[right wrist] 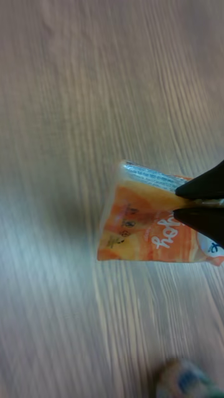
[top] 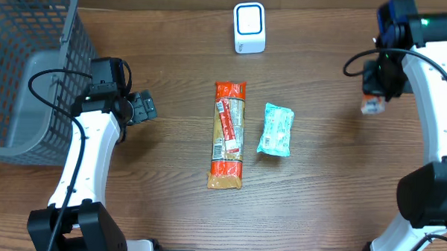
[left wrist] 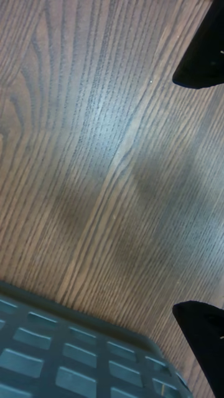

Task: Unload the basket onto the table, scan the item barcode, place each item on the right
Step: 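Carry the orange packet to the right and set it on the table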

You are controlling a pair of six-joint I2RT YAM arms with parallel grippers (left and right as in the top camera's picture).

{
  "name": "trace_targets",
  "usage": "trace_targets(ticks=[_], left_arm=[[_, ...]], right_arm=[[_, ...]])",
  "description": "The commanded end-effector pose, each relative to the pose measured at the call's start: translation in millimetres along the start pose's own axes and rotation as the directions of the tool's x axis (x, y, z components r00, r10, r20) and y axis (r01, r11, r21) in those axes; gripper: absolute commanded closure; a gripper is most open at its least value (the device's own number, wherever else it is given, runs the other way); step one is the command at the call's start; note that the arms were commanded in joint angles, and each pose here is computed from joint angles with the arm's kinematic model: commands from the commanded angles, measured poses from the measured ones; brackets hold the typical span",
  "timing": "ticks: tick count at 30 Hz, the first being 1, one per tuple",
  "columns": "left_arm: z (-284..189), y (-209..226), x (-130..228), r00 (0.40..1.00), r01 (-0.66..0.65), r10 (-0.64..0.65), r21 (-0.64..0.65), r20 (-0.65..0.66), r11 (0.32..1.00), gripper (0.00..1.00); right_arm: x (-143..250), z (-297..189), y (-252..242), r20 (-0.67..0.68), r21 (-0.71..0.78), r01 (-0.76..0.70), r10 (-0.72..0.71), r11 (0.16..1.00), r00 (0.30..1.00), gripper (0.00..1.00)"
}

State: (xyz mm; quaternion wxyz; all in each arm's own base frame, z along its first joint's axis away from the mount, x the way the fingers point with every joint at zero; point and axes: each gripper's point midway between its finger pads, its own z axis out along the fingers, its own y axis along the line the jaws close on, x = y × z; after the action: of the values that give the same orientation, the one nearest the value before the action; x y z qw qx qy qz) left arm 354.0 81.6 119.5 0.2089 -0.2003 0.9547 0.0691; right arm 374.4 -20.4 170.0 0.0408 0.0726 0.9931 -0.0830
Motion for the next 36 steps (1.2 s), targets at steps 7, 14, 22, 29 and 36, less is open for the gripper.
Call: trace_targets(ticks=[7, 14, 22, 29, 36], left_arm=[[-8.7, -1.2, -7.8, 0.999, -0.019, 0.018, 0.008, 0.031, 1.000, 0.00], [-8.7, -1.2, -7.8, 0.999, -0.019, 0.018, 0.008, 0.031, 1.000, 0.00], [-8.7, -1.2, -7.8, 0.999, -0.019, 0.018, 0.008, 0.031, 1.000, 0.00], [-8.7, -1.2, -7.8, 0.999, -0.019, 0.018, 0.008, 0.031, 1.000, 0.00], [-8.7, -1.2, -7.8, 0.999, -0.019, 0.018, 0.008, 0.031, 1.000, 0.00]], right_arm=[[16.7, 82.8, -21.2, -0.070, 0.011, -0.091, 0.091, 0.996, 0.993, 0.96], [21.6, 121.4, -19.5, -0.049, 0.010, -0.106, 0.106, 0.994, 0.993, 0.96], [24.8, 132.8, -19.0, -0.043, 0.015, -0.107, 0.108, 0.994, 0.993, 0.67], [21.8, 132.5, -7.1, -0.039, -0.050, -0.111, 0.109, 0.993, 0.993, 0.58], [19.1, 88.1, 47.6, -0.085, -0.381, -0.090, 0.062, 0.920, 0.994, 0.59]])
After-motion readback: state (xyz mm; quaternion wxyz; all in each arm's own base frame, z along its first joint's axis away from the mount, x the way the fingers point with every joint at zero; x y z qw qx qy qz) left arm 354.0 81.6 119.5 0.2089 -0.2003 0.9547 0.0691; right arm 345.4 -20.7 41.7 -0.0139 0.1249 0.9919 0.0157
